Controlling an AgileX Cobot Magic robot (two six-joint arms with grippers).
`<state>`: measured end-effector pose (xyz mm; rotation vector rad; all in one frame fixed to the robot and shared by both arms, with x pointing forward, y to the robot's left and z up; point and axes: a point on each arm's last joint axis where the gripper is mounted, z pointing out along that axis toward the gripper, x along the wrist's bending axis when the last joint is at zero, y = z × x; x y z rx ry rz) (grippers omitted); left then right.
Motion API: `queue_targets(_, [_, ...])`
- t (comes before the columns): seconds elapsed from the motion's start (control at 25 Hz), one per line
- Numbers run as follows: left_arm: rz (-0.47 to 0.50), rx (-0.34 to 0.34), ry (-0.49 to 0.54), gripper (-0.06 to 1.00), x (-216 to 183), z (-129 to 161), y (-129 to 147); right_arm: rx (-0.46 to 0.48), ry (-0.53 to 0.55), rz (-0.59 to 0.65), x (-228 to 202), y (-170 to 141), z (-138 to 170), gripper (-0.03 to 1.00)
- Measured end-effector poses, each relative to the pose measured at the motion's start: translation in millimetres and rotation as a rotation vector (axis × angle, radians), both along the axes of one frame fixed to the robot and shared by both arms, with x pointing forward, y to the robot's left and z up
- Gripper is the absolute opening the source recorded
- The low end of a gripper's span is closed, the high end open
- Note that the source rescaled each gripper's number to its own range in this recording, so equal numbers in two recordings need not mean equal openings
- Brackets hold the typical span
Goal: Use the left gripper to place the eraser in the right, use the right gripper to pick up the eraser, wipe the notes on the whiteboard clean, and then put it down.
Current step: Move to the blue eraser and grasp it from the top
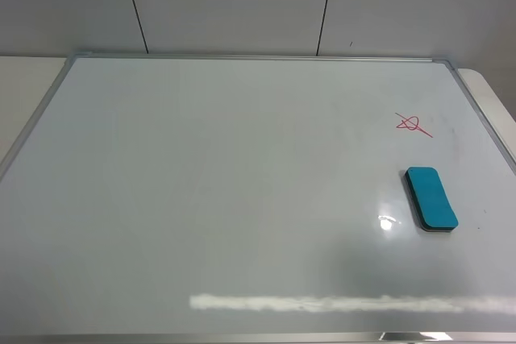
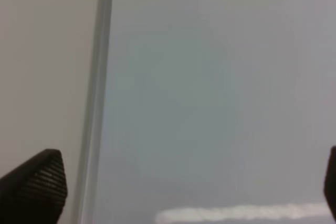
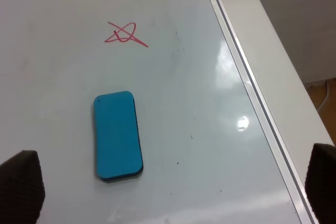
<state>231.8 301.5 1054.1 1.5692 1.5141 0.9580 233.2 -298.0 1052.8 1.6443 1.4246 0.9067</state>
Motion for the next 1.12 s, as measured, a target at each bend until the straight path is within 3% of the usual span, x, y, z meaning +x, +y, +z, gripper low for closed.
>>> queue_targets(1.12, [0.011, 0.019, -0.004, 1.00, 0.2, 0.4, 1.7, 0.000, 0.000, 0.000, 0.0, 0.0, 0.0, 1.00])
